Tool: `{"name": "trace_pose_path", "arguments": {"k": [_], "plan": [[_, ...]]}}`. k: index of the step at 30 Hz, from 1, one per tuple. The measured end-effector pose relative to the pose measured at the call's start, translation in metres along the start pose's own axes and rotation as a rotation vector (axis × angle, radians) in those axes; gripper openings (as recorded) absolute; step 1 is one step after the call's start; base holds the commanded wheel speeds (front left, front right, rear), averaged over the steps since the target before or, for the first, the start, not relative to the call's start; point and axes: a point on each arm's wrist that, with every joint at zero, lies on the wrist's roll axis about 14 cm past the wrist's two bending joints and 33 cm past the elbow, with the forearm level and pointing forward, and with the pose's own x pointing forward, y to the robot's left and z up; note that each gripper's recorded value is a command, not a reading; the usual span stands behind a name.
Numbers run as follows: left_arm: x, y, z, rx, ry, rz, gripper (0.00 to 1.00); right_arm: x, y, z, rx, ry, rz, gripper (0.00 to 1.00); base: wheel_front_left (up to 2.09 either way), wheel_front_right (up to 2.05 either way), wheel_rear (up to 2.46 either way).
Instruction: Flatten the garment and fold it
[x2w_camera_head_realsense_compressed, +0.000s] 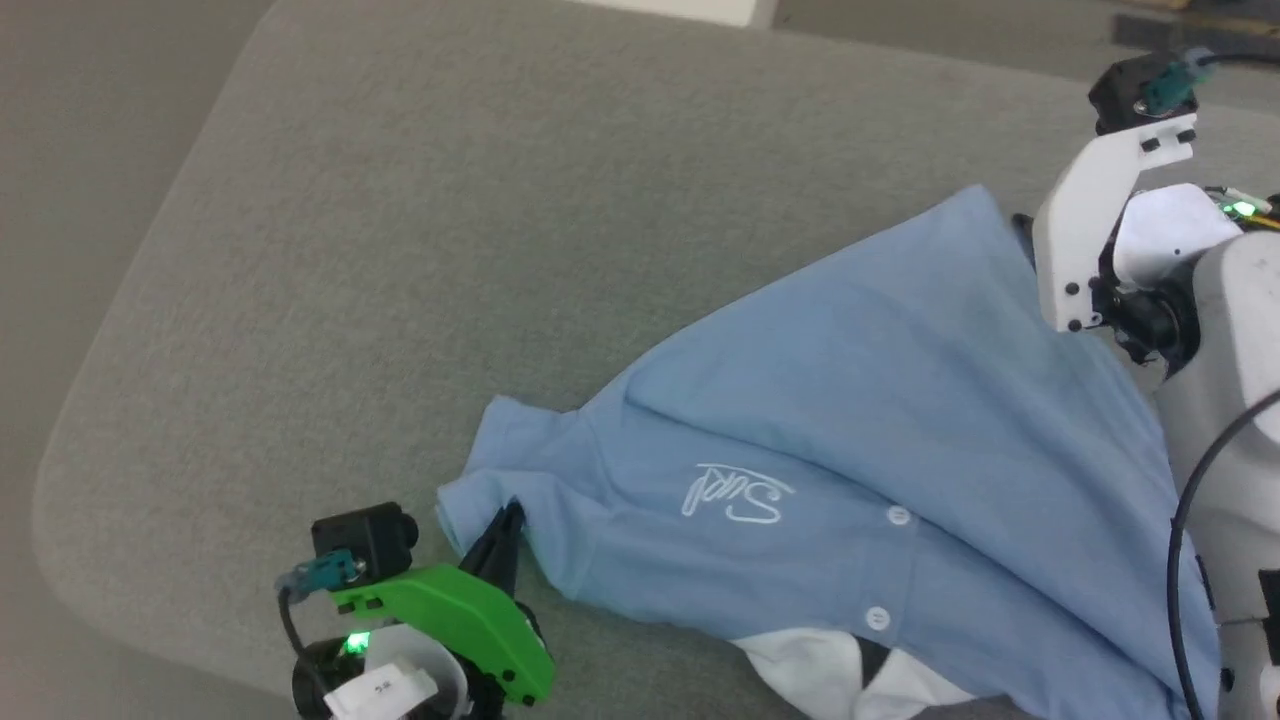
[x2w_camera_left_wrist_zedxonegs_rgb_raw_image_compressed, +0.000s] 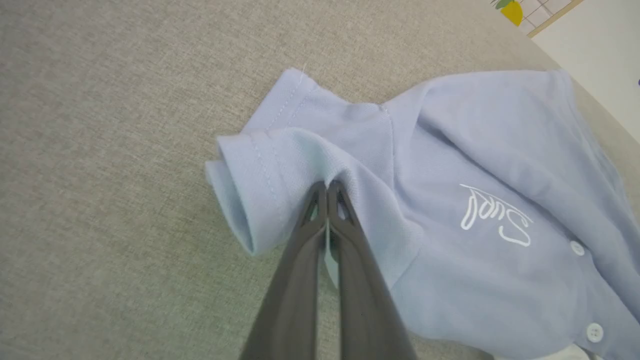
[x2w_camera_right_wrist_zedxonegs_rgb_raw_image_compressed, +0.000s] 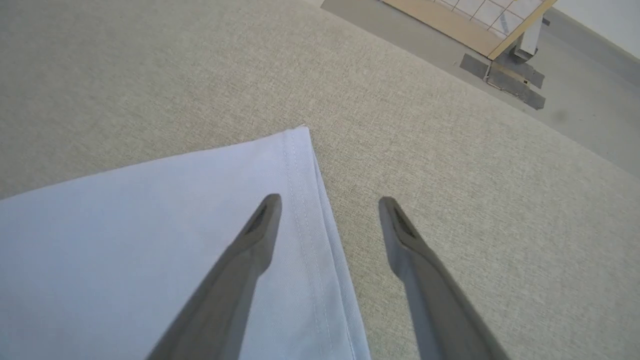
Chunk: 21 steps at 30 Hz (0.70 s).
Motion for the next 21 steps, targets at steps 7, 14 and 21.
{"name": "trace_pose_path", "arguments": {"k": [7,14,21], "plan": [[0.01,0.015,-0.018,-0.024,0.048,0.056,0.0,0.053,0.023,-0.032,-0.121,0.207,0.026,1.0,0.0,0.0,0.0],[0.013,0.033,-0.026,-0.036,0.066,0.117,0.0,0.075,0.037,-0.034,-0.151,0.286,0.073,0.0,0.0,0.0,0.0],[0.012,0.04,-0.011,-0.009,0.019,0.114,0.0,0.06,0.044,-0.019,-0.041,0.135,0.169,0.0,0.0,0.0,0.0]]}}
